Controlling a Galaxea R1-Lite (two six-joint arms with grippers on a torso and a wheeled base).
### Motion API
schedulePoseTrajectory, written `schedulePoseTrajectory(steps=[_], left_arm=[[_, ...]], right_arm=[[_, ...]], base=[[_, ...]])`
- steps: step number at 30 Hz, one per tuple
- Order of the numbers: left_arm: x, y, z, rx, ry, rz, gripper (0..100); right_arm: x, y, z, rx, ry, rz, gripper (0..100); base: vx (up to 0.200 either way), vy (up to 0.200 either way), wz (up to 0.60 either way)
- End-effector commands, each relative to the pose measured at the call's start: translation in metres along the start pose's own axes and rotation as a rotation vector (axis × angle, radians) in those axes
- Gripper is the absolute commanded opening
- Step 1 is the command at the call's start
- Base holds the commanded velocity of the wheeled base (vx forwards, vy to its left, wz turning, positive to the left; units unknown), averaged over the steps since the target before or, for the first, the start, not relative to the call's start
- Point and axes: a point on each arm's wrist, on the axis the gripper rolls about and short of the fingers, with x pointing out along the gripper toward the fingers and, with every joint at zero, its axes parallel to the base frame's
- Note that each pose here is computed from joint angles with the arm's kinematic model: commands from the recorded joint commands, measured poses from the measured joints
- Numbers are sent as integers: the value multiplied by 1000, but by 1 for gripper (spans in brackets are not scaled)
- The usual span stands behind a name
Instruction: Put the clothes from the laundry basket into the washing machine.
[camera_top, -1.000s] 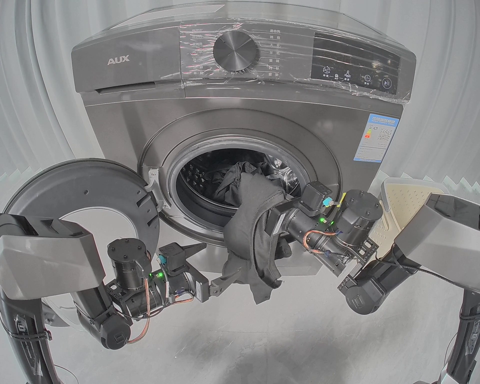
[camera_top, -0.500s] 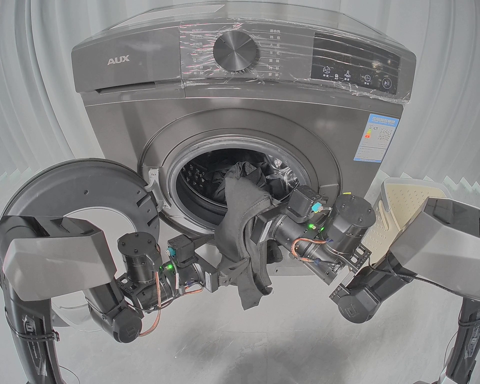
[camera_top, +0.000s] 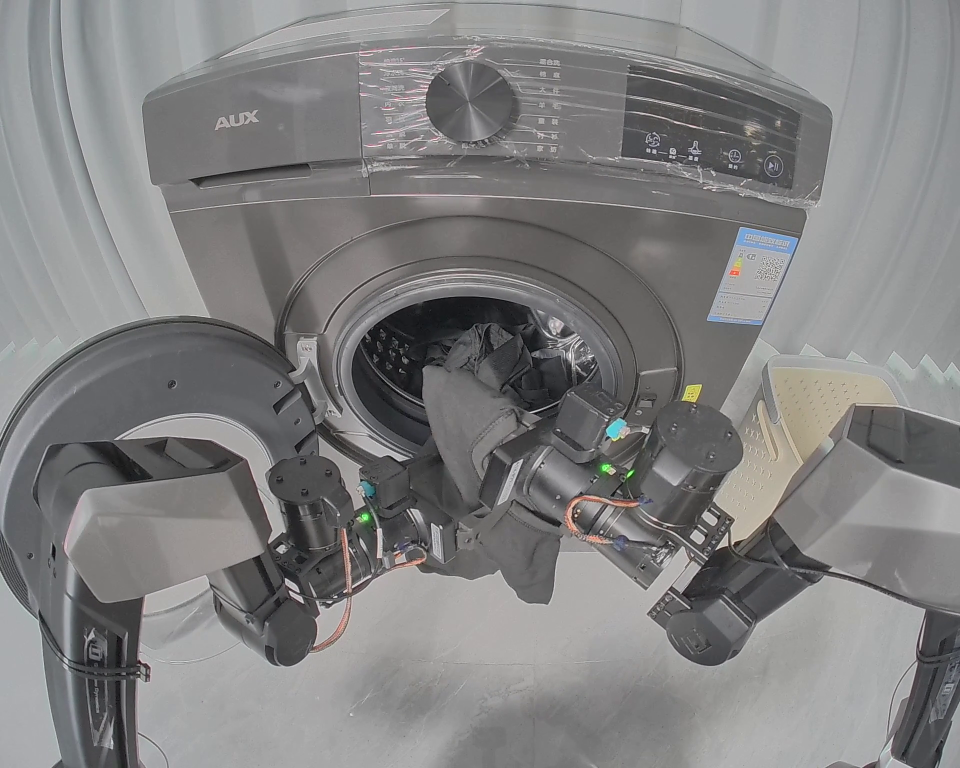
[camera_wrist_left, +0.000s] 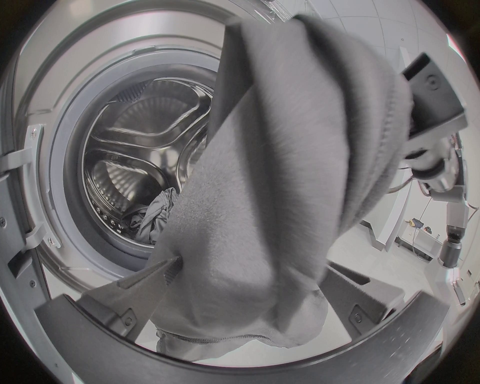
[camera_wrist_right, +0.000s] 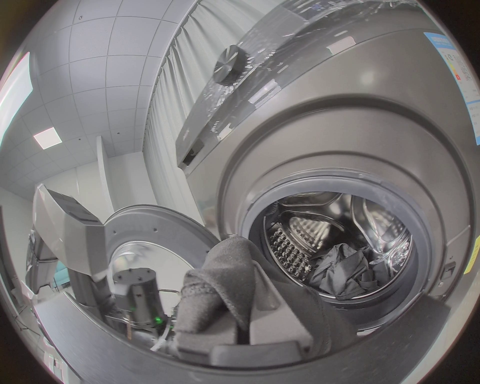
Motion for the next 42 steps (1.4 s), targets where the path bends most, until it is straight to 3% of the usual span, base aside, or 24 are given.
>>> schedulePoseTrajectory(steps=[1, 8, 9, 17, 22, 27, 30, 31, 35, 38, 42], left_arm=[[12, 8, -11, 1, -6, 14, 100], [16, 9, -21, -4, 10, 15, 100], [16, 9, -22, -3, 12, 15, 0], [16, 9, -17, 1, 0, 14, 0], [10, 8, -1, 9, -28, 38, 0], [-4, 4, 22, 15, -55, 77, 0], [-15, 1, 37, 15, -76, 78, 0], [-18, 1, 40, 9, -79, 81, 0], [-23, 2, 48, -7, -97, 112, 0], [-33, 8, 59, -8, -117, 145, 0], [-51, 2, 68, -13, -114, 145, 0]], right_arm=[[-1, 10, 2, 6, -4, 26, 0], [-1, 13, 2, 9, -4, 32, 0], [-1, 13, 2, 9, -4, 32, 0], [-1, 6, 4, 7, -8, 15, 0], [-3, -3, 7, 2, -11, -39, 0], [-17, -17, -5, -6, 60, -97, 0], [-24, -18, -6, -3, 76, -104, 0], [-26, -18, -6, -3, 81, -105, 100], [-36, -14, -6, -2, 112, -101, 100], [-67, -14, -21, -10, 246, -114, 100], [-106, -20, -41, -15, 410, -148, 100]], base=[[0, 0, 0], [0, 0, 0], [0, 0, 0], [0, 0, 0], [0, 0, 0], [0, 0, 0], [0, 0, 0], [0, 0, 0], [0, 0, 0], [0, 0, 0], [0, 0, 0]])
